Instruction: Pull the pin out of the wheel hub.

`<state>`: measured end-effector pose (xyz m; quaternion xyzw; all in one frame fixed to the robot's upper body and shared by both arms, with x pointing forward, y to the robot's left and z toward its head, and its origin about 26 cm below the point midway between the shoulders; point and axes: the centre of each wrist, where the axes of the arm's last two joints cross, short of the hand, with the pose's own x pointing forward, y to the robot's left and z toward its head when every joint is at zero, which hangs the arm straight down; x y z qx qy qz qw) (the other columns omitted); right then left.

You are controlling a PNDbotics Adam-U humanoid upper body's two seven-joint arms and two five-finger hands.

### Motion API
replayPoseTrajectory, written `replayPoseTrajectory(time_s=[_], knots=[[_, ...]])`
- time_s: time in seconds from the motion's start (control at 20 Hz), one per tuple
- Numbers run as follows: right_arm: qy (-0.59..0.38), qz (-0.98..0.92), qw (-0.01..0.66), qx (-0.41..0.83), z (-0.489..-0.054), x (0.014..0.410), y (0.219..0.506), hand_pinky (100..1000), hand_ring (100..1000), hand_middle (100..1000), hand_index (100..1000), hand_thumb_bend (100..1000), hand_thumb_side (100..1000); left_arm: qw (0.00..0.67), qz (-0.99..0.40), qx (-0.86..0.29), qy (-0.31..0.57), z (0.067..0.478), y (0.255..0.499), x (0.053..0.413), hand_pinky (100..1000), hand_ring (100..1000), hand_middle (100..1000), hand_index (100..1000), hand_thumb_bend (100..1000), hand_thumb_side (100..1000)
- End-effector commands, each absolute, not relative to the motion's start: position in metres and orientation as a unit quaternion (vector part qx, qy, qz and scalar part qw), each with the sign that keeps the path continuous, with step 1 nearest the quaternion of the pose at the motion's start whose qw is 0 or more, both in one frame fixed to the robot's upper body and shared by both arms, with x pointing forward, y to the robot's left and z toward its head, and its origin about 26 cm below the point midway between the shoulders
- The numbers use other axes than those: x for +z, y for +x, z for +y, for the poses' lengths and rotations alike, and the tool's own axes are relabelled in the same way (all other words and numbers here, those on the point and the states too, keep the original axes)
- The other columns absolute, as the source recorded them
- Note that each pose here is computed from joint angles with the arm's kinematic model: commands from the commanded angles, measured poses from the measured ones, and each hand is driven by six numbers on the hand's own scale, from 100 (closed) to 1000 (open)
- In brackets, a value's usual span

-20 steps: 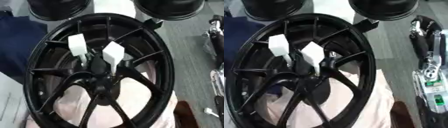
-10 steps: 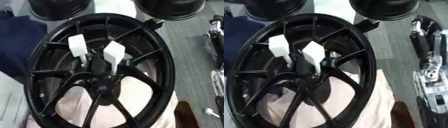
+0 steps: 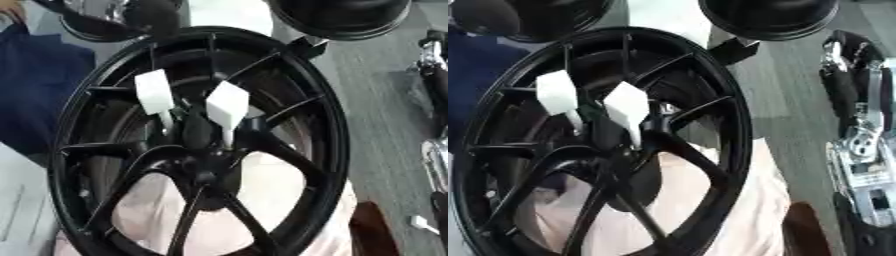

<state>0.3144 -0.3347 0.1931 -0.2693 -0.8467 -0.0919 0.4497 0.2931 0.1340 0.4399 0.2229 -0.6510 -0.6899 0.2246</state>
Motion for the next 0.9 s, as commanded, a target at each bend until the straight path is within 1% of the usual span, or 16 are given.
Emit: replayPoseTrajectory(time_s=[0.05,0.1,0.2,0.45,0.75,0.9], knots=[[-0.278,-0.853,0.434,-0.079,-0.336,0.204,0.312,809,868,689,759,100,598,0.232,-0.655,-0.678,0.238,0.138,0.284,0.443,849,796,708,830,716,844],[-0.278,-0.853,0.434,-0.078,-0.336,0.204,0.312,809,868,689,759,100,598,0.234,-0.655,-0.678,0.238,0.138,0.282,0.442,849,796,708,830,716,844],[-0.278,-0.853,0.434,-0.079,-0.336,0.204,0.312,809,868,689,759,100,598,0.243,-0.653,-0.677,0.238,0.137,0.282,0.44,836,787,685,825,684,857],[-0.276,-0.855,0.433,-0.079,-0.335,0.205,0.312,809,868,690,759,100,601,0.26,-0.64,-0.682,0.238,0.134,0.277,0.43,852,813,734,860,653,859],[-0.276,-0.855,0.432,-0.076,-0.335,0.205,0.313,809,869,690,759,100,602,0.265,-0.626,-0.694,0.237,0.132,0.266,0.423,858,822,748,866,687,875],[-0.276,-0.855,0.433,-0.075,-0.335,0.205,0.313,809,869,690,759,100,604,0.268,-0.613,-0.702,0.242,0.134,0.266,0.42,869,831,765,874,717,858]])
